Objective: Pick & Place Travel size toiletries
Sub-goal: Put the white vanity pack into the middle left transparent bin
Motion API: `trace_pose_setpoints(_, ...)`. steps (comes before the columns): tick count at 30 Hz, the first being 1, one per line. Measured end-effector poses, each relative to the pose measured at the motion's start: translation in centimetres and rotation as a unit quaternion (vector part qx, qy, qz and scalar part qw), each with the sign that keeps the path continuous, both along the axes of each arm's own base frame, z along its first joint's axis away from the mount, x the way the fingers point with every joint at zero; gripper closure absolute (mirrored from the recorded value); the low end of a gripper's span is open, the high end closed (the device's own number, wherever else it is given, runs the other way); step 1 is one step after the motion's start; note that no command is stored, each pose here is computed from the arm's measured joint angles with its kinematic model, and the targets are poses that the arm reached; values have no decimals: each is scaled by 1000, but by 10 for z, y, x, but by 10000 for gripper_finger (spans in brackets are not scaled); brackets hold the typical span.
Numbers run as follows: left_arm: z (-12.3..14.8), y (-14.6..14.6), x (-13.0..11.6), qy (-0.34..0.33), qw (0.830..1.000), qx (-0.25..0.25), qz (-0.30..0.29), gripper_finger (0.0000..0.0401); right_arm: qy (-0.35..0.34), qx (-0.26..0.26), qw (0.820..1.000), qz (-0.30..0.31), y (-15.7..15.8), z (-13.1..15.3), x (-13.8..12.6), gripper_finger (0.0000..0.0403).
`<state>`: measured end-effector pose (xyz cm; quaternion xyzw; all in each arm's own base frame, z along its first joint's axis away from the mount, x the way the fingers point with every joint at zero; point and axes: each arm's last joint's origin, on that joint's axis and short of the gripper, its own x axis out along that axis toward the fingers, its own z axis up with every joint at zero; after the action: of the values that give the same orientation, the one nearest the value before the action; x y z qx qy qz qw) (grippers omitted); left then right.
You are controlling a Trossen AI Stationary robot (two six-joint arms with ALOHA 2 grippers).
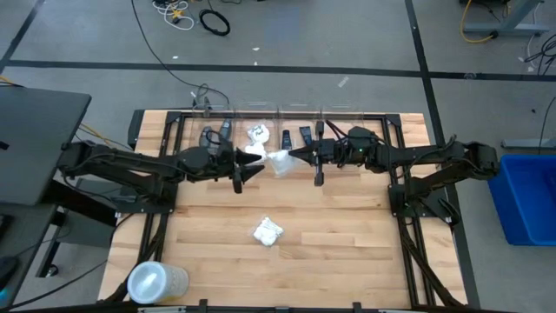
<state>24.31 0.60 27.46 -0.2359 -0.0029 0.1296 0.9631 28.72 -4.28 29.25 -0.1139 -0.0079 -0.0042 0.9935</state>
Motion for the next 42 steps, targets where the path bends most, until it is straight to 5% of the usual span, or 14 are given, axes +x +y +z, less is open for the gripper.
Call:
trace_pose_setpoints(7,-7,0,12,-14,1000,-19,-6,114,-7,-1,1000,-4,0,1,0,403)
trace_pose_setpoints(15,-10,0,25,-57,998,-8,-6,87,-8,-1,1000,-4,0,1,0,403)
trace_pose_setpoints(33,-14,-1,67,-41,999,9,-6,88,-8,12,1000,-3,0,1,0,403)
trace_pose_setpoints(42,-11,0,68,-41,999,24,8,130,-7,12,1000,-3,0,1,0,403)
